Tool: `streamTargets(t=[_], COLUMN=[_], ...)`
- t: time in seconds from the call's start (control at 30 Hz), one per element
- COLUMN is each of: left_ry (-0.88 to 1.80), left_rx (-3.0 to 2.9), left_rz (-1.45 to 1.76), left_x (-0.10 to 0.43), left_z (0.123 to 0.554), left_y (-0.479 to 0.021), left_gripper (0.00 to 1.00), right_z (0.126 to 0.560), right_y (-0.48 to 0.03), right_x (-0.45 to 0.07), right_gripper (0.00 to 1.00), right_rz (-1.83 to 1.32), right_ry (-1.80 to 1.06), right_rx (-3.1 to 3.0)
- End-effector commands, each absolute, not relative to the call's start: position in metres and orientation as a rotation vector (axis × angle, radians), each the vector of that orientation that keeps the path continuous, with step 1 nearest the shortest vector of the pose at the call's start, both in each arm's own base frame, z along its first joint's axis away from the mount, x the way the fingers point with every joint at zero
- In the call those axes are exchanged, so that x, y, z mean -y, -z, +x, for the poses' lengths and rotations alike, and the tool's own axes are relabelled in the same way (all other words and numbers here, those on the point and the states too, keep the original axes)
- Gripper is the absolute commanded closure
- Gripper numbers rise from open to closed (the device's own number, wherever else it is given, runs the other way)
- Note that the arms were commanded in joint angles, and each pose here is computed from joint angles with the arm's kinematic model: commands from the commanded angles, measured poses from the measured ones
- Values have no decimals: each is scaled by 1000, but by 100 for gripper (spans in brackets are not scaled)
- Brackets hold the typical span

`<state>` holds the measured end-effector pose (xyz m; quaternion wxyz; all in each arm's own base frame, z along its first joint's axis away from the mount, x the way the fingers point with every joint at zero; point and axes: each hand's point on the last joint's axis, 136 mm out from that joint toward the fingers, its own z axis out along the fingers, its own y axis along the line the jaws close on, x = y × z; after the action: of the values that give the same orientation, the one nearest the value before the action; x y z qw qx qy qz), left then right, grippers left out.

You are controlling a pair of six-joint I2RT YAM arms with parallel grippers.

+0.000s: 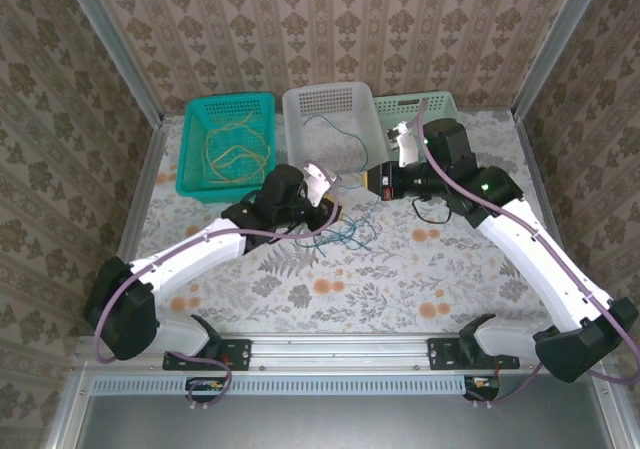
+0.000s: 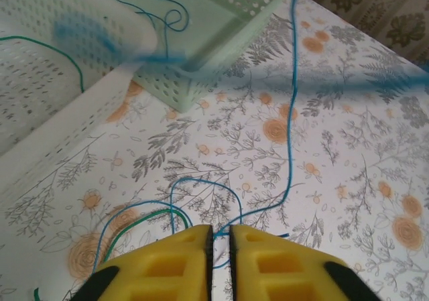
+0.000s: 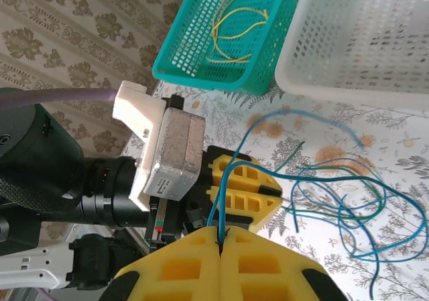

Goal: Untangle the cables

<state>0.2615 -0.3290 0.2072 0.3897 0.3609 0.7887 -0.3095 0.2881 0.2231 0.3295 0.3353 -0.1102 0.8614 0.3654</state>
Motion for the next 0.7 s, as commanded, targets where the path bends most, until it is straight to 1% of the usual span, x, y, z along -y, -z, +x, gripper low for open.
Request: streamTargets(t=[0.0, 0.07, 0.1, 0.2, 0.33, 0.5, 0.57, 0.67], left_ry=[754, 741, 733, 726, 758, 782, 780, 766], left_rx=[-1940, -1936, -1930, -1926, -1942, -1951, -1944, -1945], left_rz=[863, 828, 807, 778, 789, 765, 760, 764], left_x=[322, 316, 313, 307, 309, 312, 311, 308], left_z=[264, 265, 266, 265, 259, 259, 260, 258], left_y=[-231, -231, -232, -229, -223, -219, -221, -220], left_gripper=[72, 54, 48, 40, 37, 36, 36, 36], right_z=[283, 283, 284, 284, 296, 315, 319, 329], right_y=[-359, -377, -388, -416, -438, -435, -442, -451], right_x=[-206, -201, -198, -194, -188, -185, -174, -145], right_gripper=[100, 100, 100, 100, 100, 100, 100, 100], right_rz=[-279, -269, -257, -209, 18, 280, 318, 352], right_ry=[-892, -882, -878, -911, -1039, -1248, -1241, -1123], right_rx=[-2171, -2122, -2093, -2020, -1909, -1816, -1781, -1766])
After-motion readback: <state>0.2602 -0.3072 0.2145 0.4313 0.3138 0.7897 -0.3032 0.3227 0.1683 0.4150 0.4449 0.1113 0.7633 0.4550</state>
